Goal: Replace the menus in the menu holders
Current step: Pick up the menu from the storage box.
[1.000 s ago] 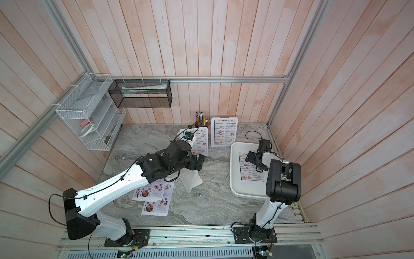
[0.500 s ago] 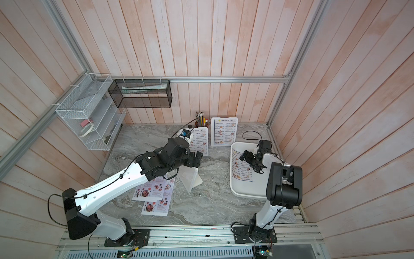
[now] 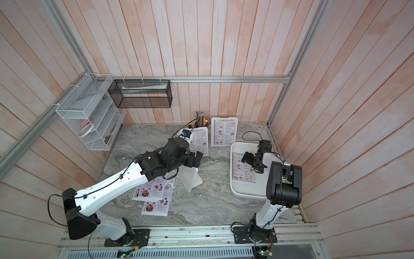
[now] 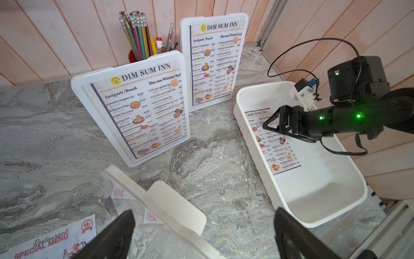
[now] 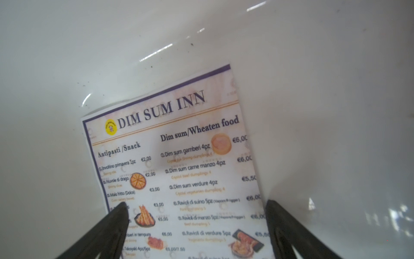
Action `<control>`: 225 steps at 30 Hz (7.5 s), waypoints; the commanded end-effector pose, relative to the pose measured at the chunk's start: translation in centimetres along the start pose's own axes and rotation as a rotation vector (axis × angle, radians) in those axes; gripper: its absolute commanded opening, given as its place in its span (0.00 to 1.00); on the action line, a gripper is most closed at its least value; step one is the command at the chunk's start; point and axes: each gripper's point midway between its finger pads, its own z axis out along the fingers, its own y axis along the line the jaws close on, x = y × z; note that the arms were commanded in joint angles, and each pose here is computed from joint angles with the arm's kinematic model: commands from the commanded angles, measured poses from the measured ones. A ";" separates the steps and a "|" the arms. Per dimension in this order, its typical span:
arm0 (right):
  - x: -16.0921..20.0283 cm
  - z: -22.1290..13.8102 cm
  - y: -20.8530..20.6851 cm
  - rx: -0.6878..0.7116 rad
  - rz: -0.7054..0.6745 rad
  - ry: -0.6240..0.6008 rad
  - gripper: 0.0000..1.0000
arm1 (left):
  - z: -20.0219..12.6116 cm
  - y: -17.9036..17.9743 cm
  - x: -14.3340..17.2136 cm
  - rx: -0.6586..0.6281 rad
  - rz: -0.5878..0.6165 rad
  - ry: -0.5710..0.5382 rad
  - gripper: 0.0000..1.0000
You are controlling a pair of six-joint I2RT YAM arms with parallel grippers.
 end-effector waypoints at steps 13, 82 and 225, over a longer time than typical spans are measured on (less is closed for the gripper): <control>0.0 0.2 -1.4 0.070 -0.033 0.044 0.98 | -1.0 -0.5 -1.6 0.026 -0.006 -0.040 0.99; 6.7 -0.7 5.4 -0.443 0.044 0.132 0.80 | 15.9 -16.7 12.4 0.380 -0.214 0.293 0.32; 5.4 -28.8 21.1 -1.475 0.042 -0.036 0.63 | -4.6 -7.3 0.6 1.035 -0.187 0.089 0.03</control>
